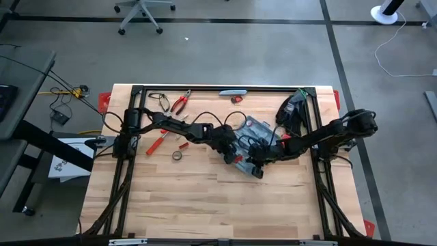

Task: Prefit tool cases
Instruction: Put the right orange multi-bit set into the gray tool case

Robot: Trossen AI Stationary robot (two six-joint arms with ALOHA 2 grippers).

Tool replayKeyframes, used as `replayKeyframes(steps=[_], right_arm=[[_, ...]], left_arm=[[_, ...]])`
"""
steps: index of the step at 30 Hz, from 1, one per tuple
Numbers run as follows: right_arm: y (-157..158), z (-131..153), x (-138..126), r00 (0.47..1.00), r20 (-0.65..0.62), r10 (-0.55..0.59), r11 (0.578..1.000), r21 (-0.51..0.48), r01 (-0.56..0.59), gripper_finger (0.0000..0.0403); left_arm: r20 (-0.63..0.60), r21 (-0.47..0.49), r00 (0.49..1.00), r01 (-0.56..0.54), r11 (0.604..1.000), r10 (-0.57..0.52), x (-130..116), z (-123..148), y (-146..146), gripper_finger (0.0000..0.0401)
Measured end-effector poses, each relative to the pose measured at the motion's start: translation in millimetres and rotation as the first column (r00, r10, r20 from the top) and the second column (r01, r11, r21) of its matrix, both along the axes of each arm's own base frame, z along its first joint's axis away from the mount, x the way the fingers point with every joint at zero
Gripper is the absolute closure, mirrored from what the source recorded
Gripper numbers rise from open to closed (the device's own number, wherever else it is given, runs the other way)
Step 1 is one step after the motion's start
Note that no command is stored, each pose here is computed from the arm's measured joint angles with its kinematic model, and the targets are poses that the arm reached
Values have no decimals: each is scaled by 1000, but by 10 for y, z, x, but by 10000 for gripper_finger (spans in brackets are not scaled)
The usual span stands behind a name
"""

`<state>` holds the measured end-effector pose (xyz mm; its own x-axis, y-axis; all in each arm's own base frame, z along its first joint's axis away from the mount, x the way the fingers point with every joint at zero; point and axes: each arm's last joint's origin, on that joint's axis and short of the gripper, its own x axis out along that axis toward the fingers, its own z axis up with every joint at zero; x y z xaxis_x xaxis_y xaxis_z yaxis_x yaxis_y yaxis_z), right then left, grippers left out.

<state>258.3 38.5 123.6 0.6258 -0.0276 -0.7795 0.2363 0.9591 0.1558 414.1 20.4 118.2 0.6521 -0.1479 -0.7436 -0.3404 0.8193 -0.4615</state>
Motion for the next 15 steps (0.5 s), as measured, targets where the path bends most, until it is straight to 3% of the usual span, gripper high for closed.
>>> replayKeyframes(steps=[7,13,15], right_arm=[[76,-85,17,1000,-17,26,999,-21,-26,403],[-197,-96,60,1000,-9,-21,995,-101,20,403],[-278,-88,77,1000,5,-17,996,-86,17,403]], left_arm=[[-19,0,1000,6,1000,-6,-3,-6,-273,225],[-22,37,999,-33,999,34,-7,-9,-394,225],[-21,49,999,-47,998,48,-6,-9,-408,225]])
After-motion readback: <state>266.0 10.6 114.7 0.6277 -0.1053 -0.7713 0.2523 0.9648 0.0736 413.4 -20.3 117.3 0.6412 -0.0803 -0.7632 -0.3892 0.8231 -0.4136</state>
